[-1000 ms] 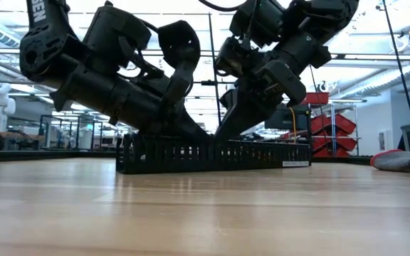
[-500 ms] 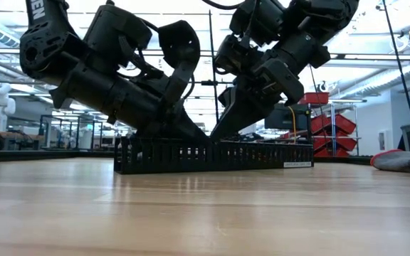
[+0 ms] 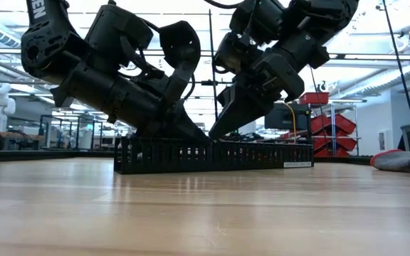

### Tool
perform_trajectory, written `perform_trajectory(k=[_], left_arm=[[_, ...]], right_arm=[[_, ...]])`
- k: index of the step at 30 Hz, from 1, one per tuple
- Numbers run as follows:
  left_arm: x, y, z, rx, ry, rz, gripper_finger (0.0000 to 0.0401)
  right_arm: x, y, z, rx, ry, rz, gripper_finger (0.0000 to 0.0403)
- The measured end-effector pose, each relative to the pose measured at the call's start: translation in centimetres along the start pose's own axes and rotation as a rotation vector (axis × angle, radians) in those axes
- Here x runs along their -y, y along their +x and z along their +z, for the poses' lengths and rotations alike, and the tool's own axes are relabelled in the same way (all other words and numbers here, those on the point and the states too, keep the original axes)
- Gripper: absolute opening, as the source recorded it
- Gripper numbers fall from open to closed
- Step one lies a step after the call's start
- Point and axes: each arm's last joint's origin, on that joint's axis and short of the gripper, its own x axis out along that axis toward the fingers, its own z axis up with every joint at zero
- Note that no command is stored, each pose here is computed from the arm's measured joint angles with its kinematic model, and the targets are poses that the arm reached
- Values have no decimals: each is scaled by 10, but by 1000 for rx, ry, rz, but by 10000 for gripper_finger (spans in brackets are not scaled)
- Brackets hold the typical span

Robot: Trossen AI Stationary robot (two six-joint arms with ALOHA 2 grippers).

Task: Ziptie cables
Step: Put the zip tied cable wires into the black cable duct

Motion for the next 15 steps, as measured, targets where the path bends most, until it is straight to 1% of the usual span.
perform_trajectory(k=[7, 11, 15], left_arm=[[-1, 1, 1, 2, -3, 4, 2], [-1, 1, 1, 2, 1, 4, 2], [-1, 1, 1, 3, 7, 5, 2]], right_arm=[[3, 0, 3, 30, -4, -15, 0], [13, -2, 3, 45, 14, -34, 0], [16, 2, -3, 14, 64, 2, 0]])
